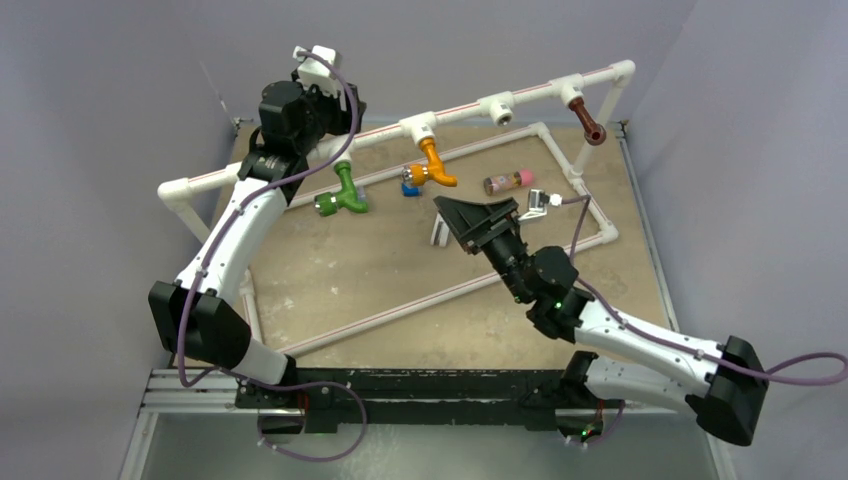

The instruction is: Install the water faucets

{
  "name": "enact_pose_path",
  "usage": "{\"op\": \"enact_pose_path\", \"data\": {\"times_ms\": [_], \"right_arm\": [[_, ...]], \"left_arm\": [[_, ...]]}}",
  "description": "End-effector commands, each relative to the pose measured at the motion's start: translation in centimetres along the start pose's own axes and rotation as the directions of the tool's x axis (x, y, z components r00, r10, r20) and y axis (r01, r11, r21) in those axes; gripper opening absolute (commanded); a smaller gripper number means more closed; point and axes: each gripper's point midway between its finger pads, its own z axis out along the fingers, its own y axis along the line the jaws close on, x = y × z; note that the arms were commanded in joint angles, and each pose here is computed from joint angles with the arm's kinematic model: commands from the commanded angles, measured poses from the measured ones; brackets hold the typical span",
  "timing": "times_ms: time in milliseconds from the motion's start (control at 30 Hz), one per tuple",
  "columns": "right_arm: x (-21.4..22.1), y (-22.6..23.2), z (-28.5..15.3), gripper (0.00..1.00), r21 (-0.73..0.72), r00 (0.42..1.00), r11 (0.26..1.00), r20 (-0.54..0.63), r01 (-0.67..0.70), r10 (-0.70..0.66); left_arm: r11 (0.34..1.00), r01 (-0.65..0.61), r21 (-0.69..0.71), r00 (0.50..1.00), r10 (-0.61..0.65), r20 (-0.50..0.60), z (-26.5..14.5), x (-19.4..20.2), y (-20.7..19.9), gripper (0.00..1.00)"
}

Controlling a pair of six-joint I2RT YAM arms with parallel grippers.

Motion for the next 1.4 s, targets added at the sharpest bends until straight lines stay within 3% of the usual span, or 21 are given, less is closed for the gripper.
{"op": "enact_pose_path", "data": {"times_ms": [0, 67, 167, 300, 367, 467, 633, 800, 1033, 1233, 1367], "right_arm": [[-2.0, 0.2, -1.2, 0.82, 0.029, 0.955, 0.955, 0.03, 0.296, -0.296], [-3.1, 0.5, -1.6, 0.82, 0.049, 0.915, 0.916, 0.045, 0.398, -0.4], [-4.8, 0.6, -2.4, 0.82, 0.089, 0.771, 0.77, 0.032, 0.631, -0.636], [-7.1, 1.1, -3.1, 0.84, 0.094, 0.449, 0.45, 0.036, 0.888, -0.893], [-7.9, 1.6, -3.2, 0.84, 0.084, 0.252, 0.254, 0.037, 0.963, -0.967], [-7.7, 2.2, -2.8, 0.85, 0.015, -0.016, -0.015, 0.037, 1.0, -0.999], [-6.6, 2.8, -1.8, 0.86, -0.077, -0.378, -0.386, 0.101, 0.919, -0.92], [-6.4, 4.8, -1.1, 0.87, -0.036, -0.568, -0.582, 0.18, 0.812, -0.803], [-5.5, 5.4, 1.2, 0.88, 0.059, -0.804, -0.808, 0.163, 0.586, -0.572], [-5.0, 6.3, 2.8, 0.88, 0.178, -0.883, -0.865, 0.12, 0.469, -0.454], [-4.6, 6.3, 4.1, 0.87, 0.208, -0.891, -0.866, 0.098, 0.454, -0.443]], "left_arm": [[0.996, 0.04, 0.077, 0.954, -0.015, -0.299, 0.6, 10.5, -2.4, 0.66], [0.996, 0.04, 0.075, 0.953, -0.015, -0.302, 0.6, 10.6, -2.4, 0.66], [0.997, 0.036, 0.074, 0.953, -0.012, -0.304, 0.6, 10.7, -2.4, 0.66], [0.996, 0.037, 0.076, 0.952, -0.012, -0.305, 0.6, 10.7, -2.6, 0.66], [0.996, 0.038, 0.078, 0.952, -0.012, -0.306, 0.7, 10.8, -2.6, 0.66], [0.997, 0.035, 0.075, 0.952, -0.011, -0.306, 0.7, 10.8, -2.5, 0.66], [0.997, 0.029, 0.071, 0.953, -0.007, -0.303, 0.6, 10.7, -2.5, 0.66], [0.997, 0.028, 0.07, 0.953, -0.005, -0.304, 0.6, 10.7, -2.5, 0.66], [0.997, 0.032, 0.072, 0.953, -0.009, -0.304, 0.7, 10.7, -2.5, 0.66], [0.997, 0.031, 0.071, 0.953, -0.008, -0.304, 0.6, 10.7, -2.5, 0.66], [0.997, 0.031, 0.072, 0.953, -0.008, -0.303, 0.6, 10.7, -2.5, 0.66]]}}
